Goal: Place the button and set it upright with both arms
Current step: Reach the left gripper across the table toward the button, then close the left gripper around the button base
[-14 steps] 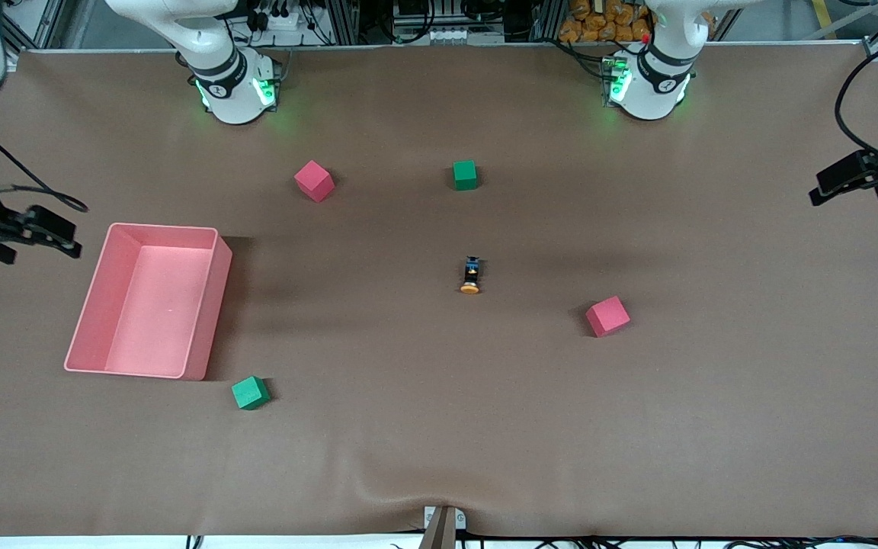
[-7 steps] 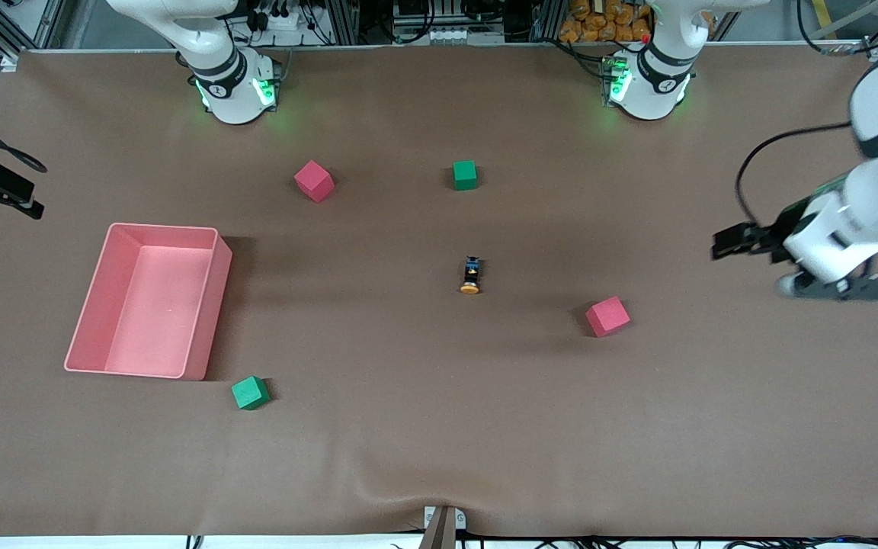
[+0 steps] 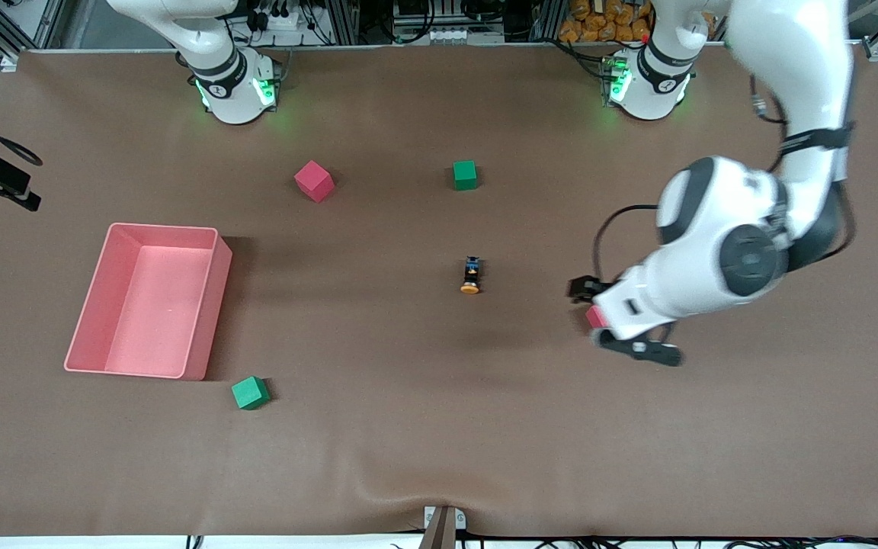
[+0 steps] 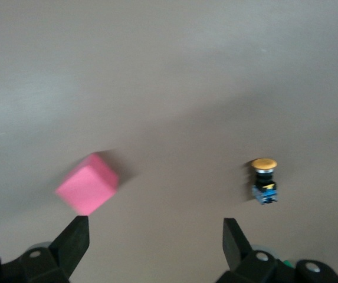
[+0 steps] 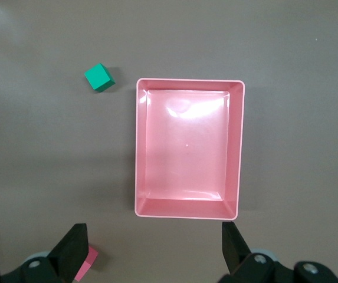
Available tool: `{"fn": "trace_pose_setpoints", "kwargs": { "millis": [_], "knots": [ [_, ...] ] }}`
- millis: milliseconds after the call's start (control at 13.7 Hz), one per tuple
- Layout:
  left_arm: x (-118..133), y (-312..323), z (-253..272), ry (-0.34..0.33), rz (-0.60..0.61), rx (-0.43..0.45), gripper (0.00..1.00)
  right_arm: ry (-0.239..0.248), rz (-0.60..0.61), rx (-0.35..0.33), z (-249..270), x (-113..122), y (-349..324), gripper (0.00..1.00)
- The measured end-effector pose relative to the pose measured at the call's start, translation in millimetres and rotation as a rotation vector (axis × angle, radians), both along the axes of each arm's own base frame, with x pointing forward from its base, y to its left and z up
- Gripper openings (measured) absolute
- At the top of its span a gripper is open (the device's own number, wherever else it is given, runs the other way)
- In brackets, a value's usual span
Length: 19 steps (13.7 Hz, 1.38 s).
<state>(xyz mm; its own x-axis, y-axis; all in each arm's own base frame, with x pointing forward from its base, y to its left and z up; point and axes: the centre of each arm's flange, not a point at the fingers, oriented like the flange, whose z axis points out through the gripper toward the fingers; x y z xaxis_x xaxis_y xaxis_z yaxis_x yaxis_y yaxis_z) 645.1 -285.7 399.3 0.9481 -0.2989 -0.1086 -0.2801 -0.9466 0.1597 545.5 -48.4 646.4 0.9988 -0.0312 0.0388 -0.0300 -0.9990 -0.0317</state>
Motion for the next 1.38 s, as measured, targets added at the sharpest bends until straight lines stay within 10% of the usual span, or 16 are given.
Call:
{"fn": "trace_pose_setpoints", "kwargs": {
  "millis": [583,1385],
  "knots": [
    [-86,-168,-135,0.121,0.170,0.144,1.00,-0.007,-0.038,-0.001,4,-1,-14,1.00],
    [-109,-190,-190,0.171,0.097,0.183,1.00,0.007,-0.033,-0.001,-2,2,-12,1.00]
  ]
}}
